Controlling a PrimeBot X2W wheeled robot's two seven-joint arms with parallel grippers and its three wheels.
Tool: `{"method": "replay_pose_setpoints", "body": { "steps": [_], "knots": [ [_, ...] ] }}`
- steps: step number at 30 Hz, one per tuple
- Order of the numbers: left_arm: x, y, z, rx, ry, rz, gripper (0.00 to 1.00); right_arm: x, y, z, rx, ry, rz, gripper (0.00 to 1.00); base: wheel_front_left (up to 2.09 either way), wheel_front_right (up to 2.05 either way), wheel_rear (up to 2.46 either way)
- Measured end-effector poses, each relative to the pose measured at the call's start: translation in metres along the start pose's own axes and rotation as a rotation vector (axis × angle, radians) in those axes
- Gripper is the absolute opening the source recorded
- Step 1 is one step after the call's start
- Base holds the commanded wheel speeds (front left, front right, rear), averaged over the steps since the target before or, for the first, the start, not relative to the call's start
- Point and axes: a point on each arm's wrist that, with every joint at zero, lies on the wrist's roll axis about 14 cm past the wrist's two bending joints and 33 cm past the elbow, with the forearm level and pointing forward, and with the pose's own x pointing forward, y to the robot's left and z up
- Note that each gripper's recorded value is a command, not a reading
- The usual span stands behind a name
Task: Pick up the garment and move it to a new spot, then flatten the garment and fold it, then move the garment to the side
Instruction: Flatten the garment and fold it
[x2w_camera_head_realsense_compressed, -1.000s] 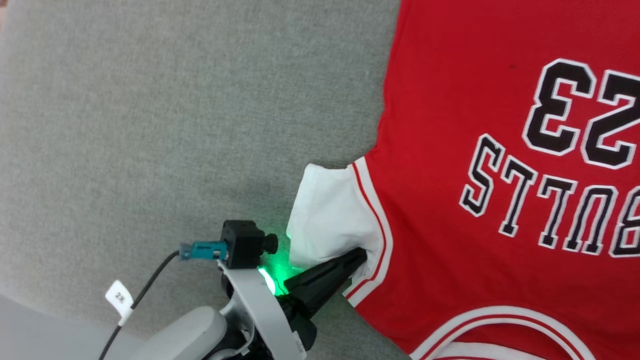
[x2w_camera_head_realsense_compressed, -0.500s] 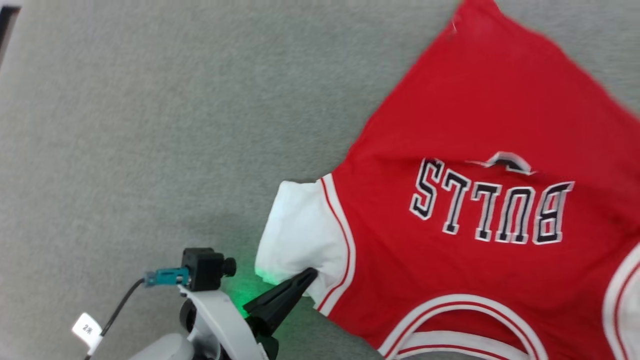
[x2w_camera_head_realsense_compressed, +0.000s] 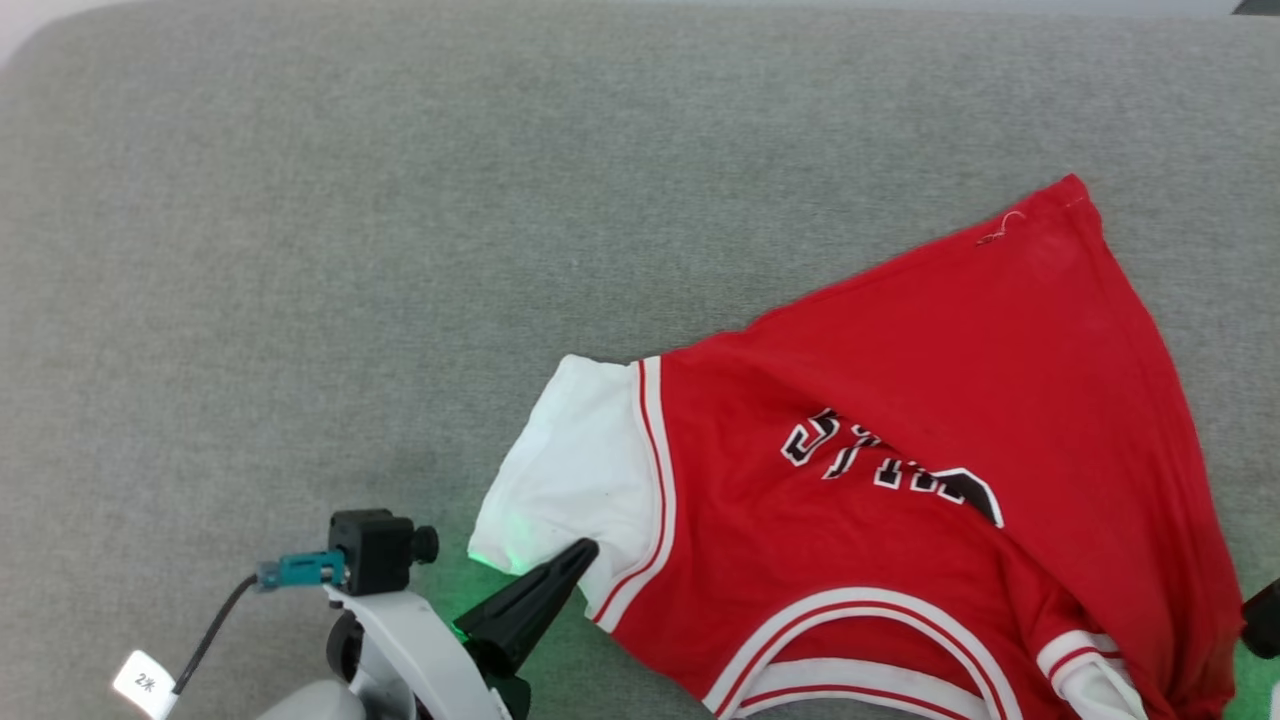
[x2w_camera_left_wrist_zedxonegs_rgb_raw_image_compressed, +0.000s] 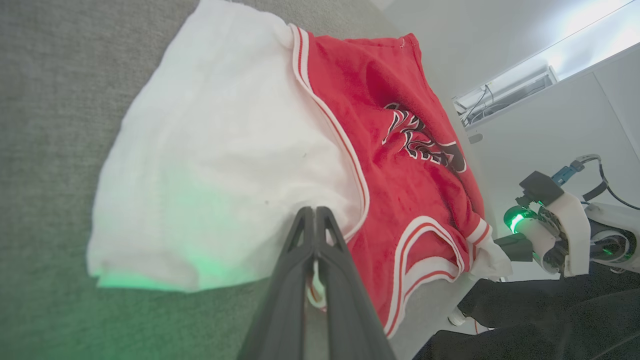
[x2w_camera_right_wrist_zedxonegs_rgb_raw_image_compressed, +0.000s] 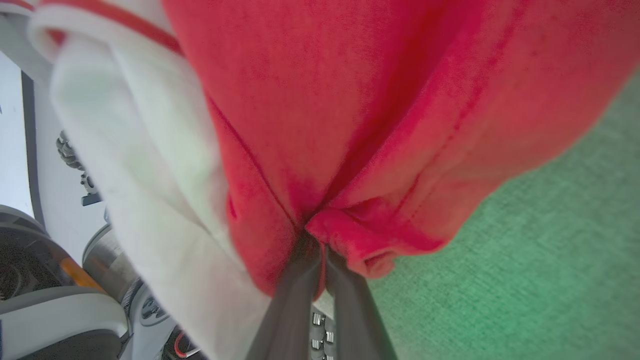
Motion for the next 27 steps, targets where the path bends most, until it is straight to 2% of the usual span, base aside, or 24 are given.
{"method": "replay_pose_setpoints", "body": {
  "steps": [1,2,3,7,13,17,21,23,27],
  "knots": [
    [0.0,0.001,0.001,0.003,-0.001,0.003,0.0,0.002,0.003,-0.001,-0.005,-0.01,0.003,0.09,0.0,0.0,0.0],
    [0.0,0.001,0.001,0.006,-0.002,0.005,0.0,0.003,0.002,0.002,-0.013,-0.033,-0.005,0.49,0.0,0.0,0.0],
    [0.001,0.001,0.002,0.008,-0.003,0.005,0.0,0.003,0.001,0.005,-0.017,-0.056,-0.014,1.0,0.0,0.0,0.0],
    [0.003,0.0,0.004,0.016,-0.007,0.002,0.0,-0.005,-0.01,0.022,-0.044,-0.15,-0.064,1.0,0.0,0.0,0.0],
    [0.003,-0.001,0.006,0.019,-0.018,-0.001,0.0,-0.056,-0.065,0.047,-0.073,-0.222,-0.257,1.0,0.0,0.0,0.0],
    [0.004,-0.004,0.006,0.02,-0.027,-0.006,0.0,-0.093,-0.09,0.096,-0.149,-0.358,-0.373,1.0,0.0,0.0,0.0],
    [0.007,-0.006,0.009,0.023,-0.038,-0.012,0.0,-0.104,-0.077,0.161,-0.247,-0.549,-0.382,1.0,0.0,0.0,0.0],
    [0.01,-0.007,0.011,0.025,-0.044,-0.02,0.0,-0.102,-0.072,0.186,-0.311,-0.59,-0.402,1.0,0.0,0.0,0.0],
    [0.012,-0.002,0.01,0.022,-0.044,-0.01,0.0,-0.072,-0.053,0.224,-0.344,-0.593,-0.362,1.0,0.0,0.0,0.0]
  ]
}}
